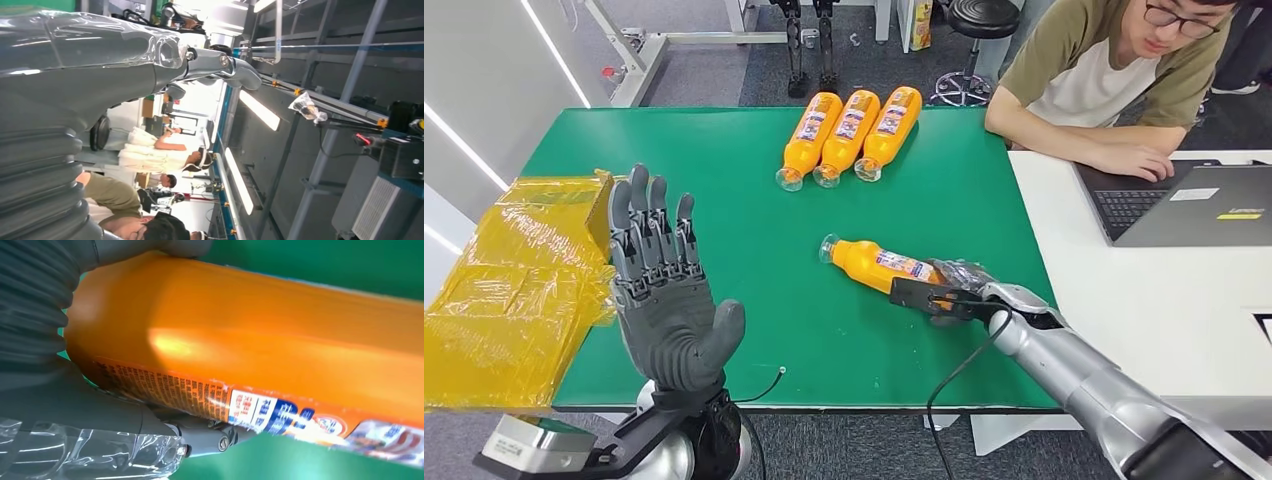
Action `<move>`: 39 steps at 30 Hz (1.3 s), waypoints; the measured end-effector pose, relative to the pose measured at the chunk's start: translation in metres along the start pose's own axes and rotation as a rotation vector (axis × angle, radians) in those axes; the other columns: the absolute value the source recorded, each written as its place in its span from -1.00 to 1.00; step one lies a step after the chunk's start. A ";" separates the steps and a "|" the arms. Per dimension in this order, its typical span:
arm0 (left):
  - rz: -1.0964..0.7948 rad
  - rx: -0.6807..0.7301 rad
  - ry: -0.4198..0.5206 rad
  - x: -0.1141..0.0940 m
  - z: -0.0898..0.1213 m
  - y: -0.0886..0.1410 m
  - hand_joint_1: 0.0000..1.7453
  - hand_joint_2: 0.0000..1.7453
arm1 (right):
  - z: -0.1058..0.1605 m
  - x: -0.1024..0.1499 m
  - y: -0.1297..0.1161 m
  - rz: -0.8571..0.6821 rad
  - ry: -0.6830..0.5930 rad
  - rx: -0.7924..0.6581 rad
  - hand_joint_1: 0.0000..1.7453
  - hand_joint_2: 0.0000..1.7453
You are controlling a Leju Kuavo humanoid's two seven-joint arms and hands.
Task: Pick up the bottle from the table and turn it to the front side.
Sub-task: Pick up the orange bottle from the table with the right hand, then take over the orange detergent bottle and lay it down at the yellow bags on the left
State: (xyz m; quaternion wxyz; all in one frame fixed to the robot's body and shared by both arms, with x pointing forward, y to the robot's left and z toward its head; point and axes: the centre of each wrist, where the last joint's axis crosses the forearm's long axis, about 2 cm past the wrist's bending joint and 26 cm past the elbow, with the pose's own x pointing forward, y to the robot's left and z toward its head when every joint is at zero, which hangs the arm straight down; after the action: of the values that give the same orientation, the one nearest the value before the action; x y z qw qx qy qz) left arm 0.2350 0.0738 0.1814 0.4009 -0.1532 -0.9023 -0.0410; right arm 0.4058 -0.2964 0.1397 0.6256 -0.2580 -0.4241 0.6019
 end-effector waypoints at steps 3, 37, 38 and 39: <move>-0.007 0.007 -0.006 0.001 0.001 0.000 -1.00 1.00 | 0.003 0.003 0.006 -0.042 -0.025 -0.106 1.00 1.00; 0.220 0.061 0.155 -0.005 0.025 0.004 -1.00 1.00 | 0.099 0.133 0.140 -0.439 -0.655 -0.922 1.00 1.00; 0.252 0.044 0.181 -0.006 0.026 0.004 -1.00 1.00 | 0.100 0.135 0.140 -0.443 -0.654 -0.921 1.00 1.00; 0.274 0.026 0.205 -0.007 0.027 0.004 -1.00 1.00 | 0.101 0.136 0.140 -0.444 -0.653 -0.919 1.00 1.00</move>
State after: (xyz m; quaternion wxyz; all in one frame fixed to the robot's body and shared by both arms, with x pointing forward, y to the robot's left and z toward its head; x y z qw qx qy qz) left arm 0.2215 0.0814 0.1577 0.4945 -0.2646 -0.8279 0.0102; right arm 0.2342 -0.1634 0.1039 0.3981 -0.2090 -0.8544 0.2604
